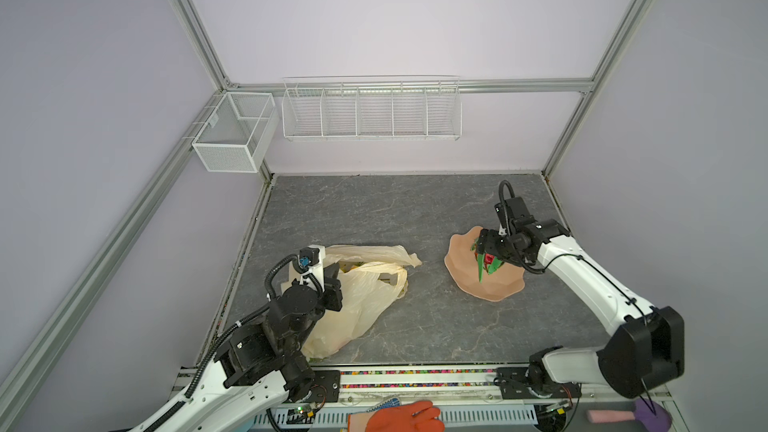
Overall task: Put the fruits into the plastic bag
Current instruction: 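Lift the dragon fruit and carry it toward the cream bag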
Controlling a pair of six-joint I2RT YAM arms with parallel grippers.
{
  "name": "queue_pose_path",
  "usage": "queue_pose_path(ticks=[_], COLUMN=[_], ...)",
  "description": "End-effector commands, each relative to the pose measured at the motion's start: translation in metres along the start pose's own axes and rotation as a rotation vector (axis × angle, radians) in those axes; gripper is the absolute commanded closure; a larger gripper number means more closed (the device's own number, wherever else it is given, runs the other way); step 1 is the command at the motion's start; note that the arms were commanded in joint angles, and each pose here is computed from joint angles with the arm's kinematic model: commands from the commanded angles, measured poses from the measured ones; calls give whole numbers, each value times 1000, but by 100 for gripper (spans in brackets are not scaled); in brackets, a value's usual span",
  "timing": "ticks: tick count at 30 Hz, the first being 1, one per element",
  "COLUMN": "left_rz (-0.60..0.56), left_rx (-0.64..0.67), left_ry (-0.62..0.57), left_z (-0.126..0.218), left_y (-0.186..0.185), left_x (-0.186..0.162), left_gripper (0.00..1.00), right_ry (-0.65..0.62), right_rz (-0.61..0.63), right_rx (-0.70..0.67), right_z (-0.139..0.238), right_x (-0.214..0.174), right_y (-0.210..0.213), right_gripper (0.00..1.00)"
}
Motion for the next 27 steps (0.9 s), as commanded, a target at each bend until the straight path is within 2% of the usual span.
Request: queue_pose_path(ticks=[1, 5, 8, 13, 17, 27], left_rz=[7, 3, -2, -8, -9, -13], left_rx=[-29, -53, -82, -113, -110, -104], left_ry=[-16, -16, -29, -47, -41, -40], left_z=[3, 4, 8, 12, 12, 9], left_y=[-4, -7, -11, -15, -15, -16], left_x=[6, 8, 13, 18, 20, 21], left_gripper=[100, 100, 100, 100, 100, 100], right_ry=[-92, -41, -5, 69, 184, 375], right_rz=[135, 281, 409, 467, 522, 584], right_rx=[295, 498, 571, 744, 869, 981], right_z=[28, 40, 42, 40, 47, 60], right_x=[13, -1, -19, -37, -61, -119], right_y=[51, 97, 127, 161, 182, 203], right_gripper=[42, 43, 43, 45, 45, 47])
Point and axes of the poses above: each gripper's point midway between its finger pads, its own z axis back along the fingers, its own y axis along the line the jaws close on, x = y × z, the point moved 2 cm from there along z, back along the fingers, and after that the axes turned 1 degree about -z, right-handed, at the moved point
